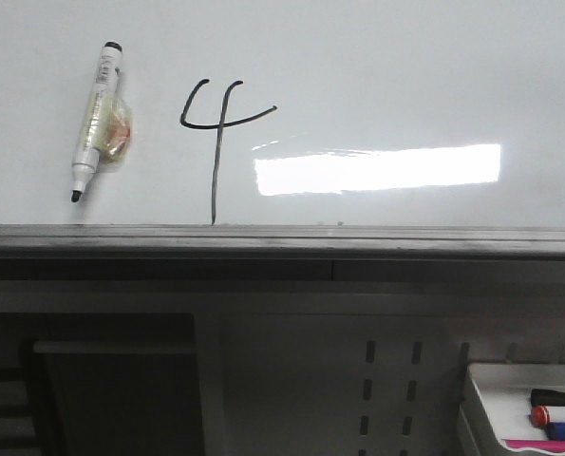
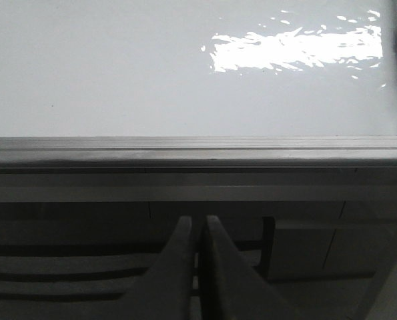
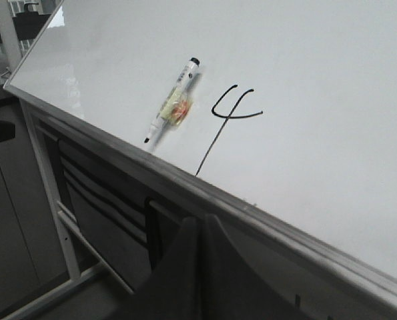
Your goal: Write number 4 on whiteboard
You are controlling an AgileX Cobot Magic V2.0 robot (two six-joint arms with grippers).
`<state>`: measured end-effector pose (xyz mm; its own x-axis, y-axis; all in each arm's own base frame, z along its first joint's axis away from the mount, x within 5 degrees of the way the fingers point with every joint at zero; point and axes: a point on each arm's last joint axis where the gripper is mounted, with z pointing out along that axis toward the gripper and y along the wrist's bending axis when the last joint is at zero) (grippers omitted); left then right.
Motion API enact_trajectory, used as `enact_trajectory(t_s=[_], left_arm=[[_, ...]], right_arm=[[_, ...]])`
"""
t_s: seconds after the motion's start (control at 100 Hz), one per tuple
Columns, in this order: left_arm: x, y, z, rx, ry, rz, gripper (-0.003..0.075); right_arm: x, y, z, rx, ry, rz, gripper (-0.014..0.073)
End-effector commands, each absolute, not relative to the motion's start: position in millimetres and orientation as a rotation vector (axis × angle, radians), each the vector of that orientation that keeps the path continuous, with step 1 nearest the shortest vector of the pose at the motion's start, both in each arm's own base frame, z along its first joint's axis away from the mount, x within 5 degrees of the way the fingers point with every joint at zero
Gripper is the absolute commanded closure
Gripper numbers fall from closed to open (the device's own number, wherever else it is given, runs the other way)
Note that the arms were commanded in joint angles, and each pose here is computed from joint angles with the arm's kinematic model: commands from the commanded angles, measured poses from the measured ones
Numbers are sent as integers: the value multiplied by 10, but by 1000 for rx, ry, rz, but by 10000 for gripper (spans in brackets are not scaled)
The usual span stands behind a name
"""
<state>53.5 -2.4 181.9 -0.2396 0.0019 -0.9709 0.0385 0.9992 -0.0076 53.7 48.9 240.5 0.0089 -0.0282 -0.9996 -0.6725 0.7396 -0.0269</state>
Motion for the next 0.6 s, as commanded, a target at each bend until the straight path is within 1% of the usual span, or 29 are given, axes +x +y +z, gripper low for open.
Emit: enact_trajectory(t_s=[0.0, 0.11, 0.27, 0.41, 0.49, 0.59], left_arm=[[542, -21, 1784, 28, 1754, -30, 741], [542, -21, 1784, 28, 1754, -30, 741], [542, -21, 1784, 28, 1754, -30, 741], [542, -21, 1784, 28, 1754, -30, 741], [542, -21, 1784, 28, 1754, -30, 741], [542, -21, 1784, 28, 1754, -30, 741]], right_arm=[[569, 449, 2598, -513, 1376, 513, 659], [610, 390, 2604, -452, 1383, 420, 659], [672, 270, 2604, -364, 1398, 212, 659], [708, 145, 2611, -243, 1413, 53, 659], [719, 101, 2589, -223, 1427, -24, 659], [714, 62, 2478, -182, 1461, -63, 659]])
